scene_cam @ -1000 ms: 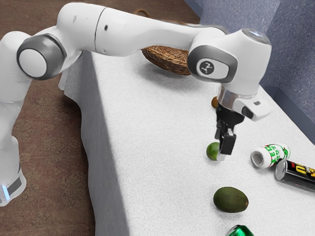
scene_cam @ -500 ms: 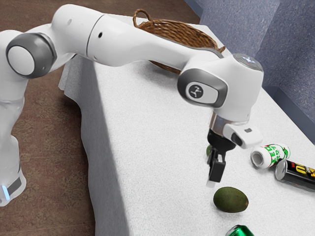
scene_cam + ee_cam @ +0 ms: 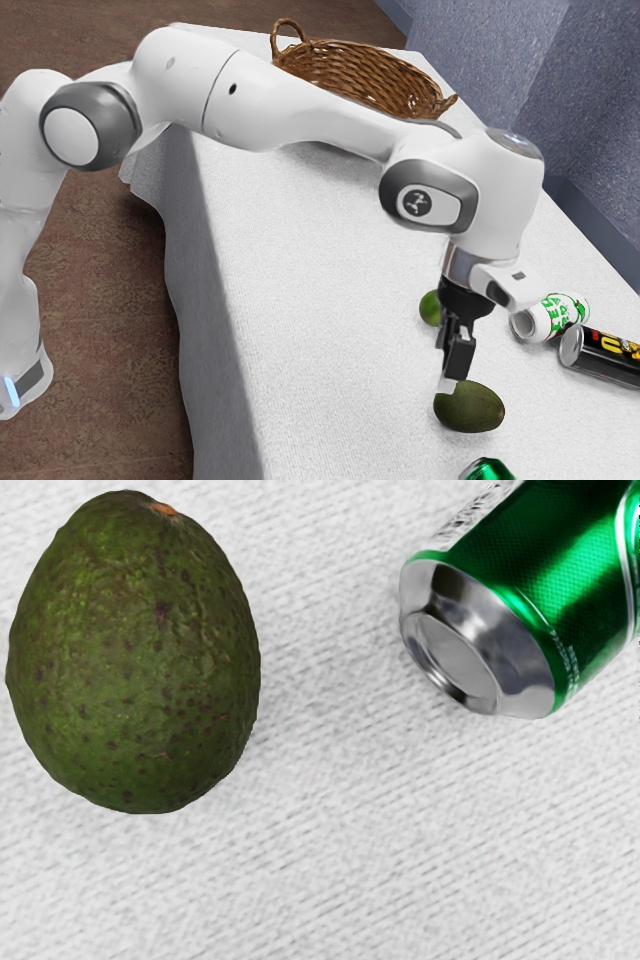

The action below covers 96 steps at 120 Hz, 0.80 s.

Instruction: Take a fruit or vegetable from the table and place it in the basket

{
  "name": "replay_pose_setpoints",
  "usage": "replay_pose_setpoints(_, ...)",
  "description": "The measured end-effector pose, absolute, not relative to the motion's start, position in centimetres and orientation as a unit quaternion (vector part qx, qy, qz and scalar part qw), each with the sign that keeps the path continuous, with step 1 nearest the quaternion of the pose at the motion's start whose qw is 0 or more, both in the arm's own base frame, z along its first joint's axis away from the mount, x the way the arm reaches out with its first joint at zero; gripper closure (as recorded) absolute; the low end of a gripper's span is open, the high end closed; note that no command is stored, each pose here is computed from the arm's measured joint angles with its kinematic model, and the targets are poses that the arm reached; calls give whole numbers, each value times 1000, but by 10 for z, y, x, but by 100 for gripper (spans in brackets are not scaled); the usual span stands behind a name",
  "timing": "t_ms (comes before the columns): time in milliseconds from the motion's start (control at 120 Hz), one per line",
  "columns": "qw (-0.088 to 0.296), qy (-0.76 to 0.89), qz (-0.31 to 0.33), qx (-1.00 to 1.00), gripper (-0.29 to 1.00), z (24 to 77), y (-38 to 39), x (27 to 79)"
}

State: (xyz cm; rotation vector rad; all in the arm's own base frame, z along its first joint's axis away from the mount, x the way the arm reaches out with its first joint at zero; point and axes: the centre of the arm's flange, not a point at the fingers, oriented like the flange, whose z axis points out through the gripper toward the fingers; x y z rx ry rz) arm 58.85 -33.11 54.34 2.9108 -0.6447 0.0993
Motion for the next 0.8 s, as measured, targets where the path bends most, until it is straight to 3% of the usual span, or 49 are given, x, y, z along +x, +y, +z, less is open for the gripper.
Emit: replay_pose_setpoints(800,95,-235,40,966,0,518,-319,617)
